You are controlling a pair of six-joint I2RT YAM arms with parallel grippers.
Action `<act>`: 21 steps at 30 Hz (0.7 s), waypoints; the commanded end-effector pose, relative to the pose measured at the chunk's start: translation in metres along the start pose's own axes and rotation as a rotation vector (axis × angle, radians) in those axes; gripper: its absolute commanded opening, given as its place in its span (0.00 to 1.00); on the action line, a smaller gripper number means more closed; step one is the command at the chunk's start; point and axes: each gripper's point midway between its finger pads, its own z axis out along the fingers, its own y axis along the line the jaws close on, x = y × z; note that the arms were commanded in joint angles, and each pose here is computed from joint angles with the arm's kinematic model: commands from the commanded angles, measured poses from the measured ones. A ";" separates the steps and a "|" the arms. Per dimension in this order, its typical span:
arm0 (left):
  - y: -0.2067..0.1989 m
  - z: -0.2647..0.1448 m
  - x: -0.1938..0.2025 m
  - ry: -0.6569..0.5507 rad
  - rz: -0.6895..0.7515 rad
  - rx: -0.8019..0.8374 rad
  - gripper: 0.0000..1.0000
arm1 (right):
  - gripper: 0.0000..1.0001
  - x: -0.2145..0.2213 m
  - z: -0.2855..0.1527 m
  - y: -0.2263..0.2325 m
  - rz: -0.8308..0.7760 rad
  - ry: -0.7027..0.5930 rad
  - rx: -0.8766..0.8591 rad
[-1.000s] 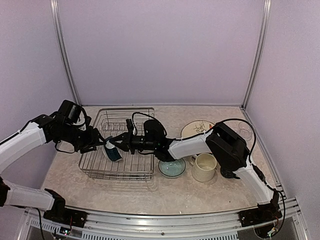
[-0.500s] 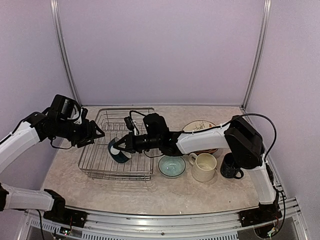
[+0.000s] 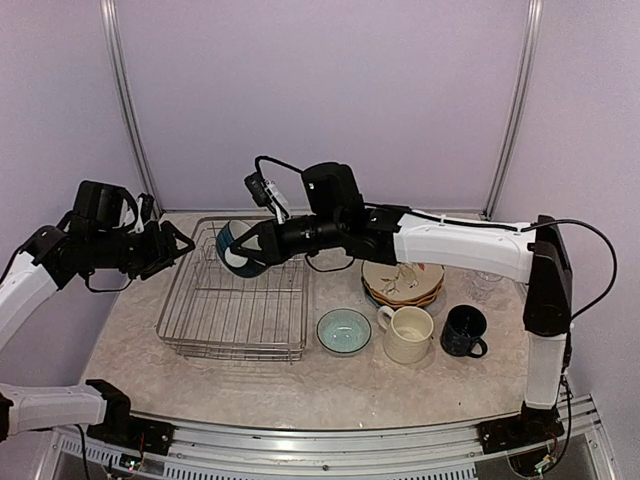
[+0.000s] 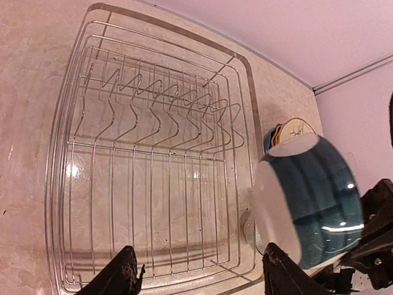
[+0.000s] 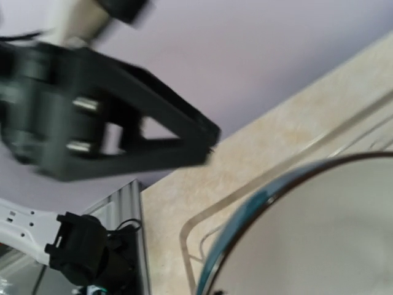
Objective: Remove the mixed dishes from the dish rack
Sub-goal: Place the bowl in the bowl.
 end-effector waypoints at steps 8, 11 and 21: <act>-0.006 0.001 -0.029 -0.083 -0.021 -0.012 0.66 | 0.00 0.011 -0.111 -0.015 -0.204 0.132 0.412; -0.010 0.005 -0.036 -0.099 -0.030 -0.003 0.67 | 0.00 0.041 -0.124 -0.020 -0.185 0.198 0.437; -0.019 0.017 -0.039 -0.078 -0.074 0.039 0.70 | 0.00 0.110 -0.127 -0.045 -0.140 0.294 0.474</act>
